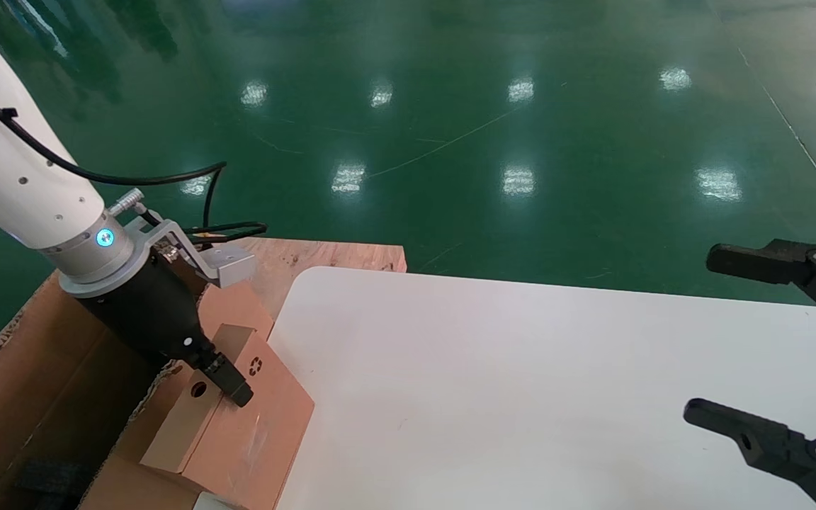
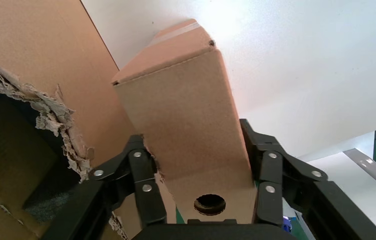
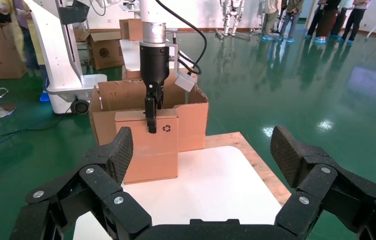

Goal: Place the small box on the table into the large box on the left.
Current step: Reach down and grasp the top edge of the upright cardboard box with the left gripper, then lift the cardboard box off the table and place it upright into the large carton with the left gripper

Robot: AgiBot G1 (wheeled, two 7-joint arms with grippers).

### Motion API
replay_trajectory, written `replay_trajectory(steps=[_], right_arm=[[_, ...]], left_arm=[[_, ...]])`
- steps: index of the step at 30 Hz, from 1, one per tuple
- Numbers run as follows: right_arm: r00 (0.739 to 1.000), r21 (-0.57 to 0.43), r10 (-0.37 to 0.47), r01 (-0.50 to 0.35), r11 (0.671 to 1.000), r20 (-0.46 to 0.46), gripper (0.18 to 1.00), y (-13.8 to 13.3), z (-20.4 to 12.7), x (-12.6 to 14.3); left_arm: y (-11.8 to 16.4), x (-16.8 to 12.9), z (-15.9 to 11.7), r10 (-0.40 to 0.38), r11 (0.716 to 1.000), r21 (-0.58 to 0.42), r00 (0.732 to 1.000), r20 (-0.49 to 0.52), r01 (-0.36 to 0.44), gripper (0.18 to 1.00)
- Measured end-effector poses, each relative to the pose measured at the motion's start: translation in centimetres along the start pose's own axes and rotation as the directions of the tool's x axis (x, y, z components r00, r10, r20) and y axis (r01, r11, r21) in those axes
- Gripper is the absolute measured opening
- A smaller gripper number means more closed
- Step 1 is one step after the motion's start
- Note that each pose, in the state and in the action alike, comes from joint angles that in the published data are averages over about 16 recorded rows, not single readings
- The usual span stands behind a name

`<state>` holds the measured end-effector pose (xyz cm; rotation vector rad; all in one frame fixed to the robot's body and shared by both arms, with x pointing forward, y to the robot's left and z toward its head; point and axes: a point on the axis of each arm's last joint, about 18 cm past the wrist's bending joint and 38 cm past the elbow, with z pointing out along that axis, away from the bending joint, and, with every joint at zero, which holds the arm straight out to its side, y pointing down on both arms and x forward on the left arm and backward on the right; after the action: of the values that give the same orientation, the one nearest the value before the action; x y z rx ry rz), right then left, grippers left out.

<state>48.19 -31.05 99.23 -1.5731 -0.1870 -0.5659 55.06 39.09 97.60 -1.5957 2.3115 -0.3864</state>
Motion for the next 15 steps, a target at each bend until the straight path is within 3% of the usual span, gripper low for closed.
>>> replay_trajectory(steps=[9, 15], right_arm=[[1.0, 0.0, 0.0, 0.0, 1.0, 0.0, 1.001, 0.0, 0.0, 0.0], [1.0, 0.0, 0.0, 0.0, 1.0, 0.0, 1.001, 0.0, 0.0, 0.0]], left_arm=[[0.0, 0.0, 0.0, 0.0, 1.0, 0.0, 1.0, 0.0, 0.0, 0.476], [0.0, 0.0, 0.0, 0.0, 1.0, 0.0, 1.0, 0.0, 0.0, 0.385]])
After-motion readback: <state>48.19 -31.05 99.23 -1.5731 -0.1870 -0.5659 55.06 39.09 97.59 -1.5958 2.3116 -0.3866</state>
